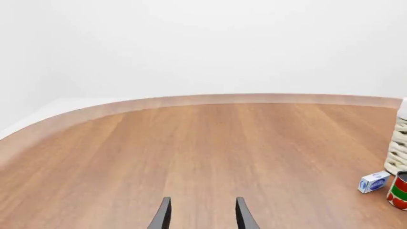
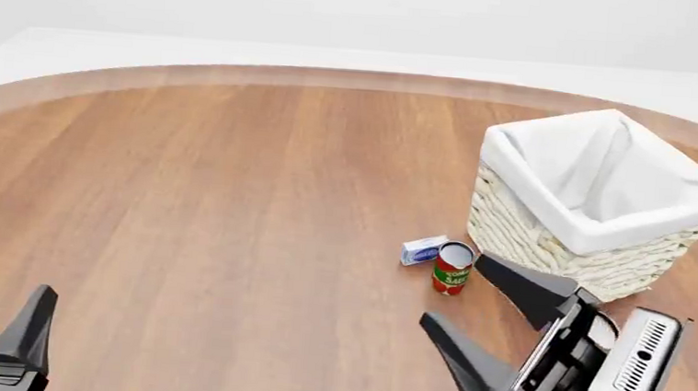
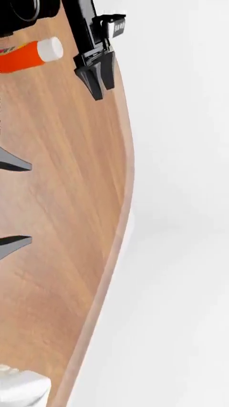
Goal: Pick up the ketchup, and put it in the basket.
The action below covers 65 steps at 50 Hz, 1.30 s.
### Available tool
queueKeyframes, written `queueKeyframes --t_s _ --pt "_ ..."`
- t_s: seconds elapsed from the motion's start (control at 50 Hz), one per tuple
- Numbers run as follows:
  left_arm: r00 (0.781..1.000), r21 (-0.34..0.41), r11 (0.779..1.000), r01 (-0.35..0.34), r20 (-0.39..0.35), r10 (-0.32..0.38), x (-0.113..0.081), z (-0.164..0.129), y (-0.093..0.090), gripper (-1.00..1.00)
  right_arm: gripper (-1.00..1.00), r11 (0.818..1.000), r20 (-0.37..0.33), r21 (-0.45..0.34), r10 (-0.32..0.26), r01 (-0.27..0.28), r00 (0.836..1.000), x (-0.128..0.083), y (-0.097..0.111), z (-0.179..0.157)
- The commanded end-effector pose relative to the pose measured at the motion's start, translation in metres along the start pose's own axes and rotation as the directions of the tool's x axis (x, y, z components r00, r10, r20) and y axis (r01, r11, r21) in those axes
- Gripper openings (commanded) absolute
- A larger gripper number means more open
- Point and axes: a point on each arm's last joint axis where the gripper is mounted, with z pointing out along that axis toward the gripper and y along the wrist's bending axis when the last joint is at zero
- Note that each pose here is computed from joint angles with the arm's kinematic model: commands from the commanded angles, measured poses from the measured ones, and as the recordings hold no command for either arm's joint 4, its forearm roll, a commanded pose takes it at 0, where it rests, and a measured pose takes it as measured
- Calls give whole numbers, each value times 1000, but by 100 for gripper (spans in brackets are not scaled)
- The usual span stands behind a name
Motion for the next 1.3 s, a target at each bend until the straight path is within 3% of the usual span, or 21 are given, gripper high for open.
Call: queueKeyframes --t_s 0.02,0.04,0.06,0.14,0.62,0.64,0.9,1.3 --pt "1000 0 1000 0 0 0 0 0 0 100 100 995 -15 -102 -11 9 1000 -1 17 23" --pt "1000 0 1000 0 0 0 0 0 0 100 100 995 -15 -102 -11 9 1000 -1 17 23" --pt "1000 0 1000 0 0 0 0 0 0 100 100 988 -28 -152 8 -12 1000 1 28 34" --pt "1000 0 1000 0 0 0 0 0 0 100 100 982 -39 -190 -4 -4 999 2 37 44" --pt "1000 0 1000 0 0 0 0 0 0 100 100 960 -53 -277 20 -34 998 5 63 69" --pt "1000 0 1000 0 0 0 0 0 0 100 100 942 -82 -330 32 -58 996 9 80 78" --pt "1000 0 1000 0 0 0 0 0 0 100 100 914 -136 -387 75 -123 988 21 102 86" --pt "1000 0 1000 0 0 0 0 0 0 100 100 878 -196 -451 80 -163 977 33 134 99"
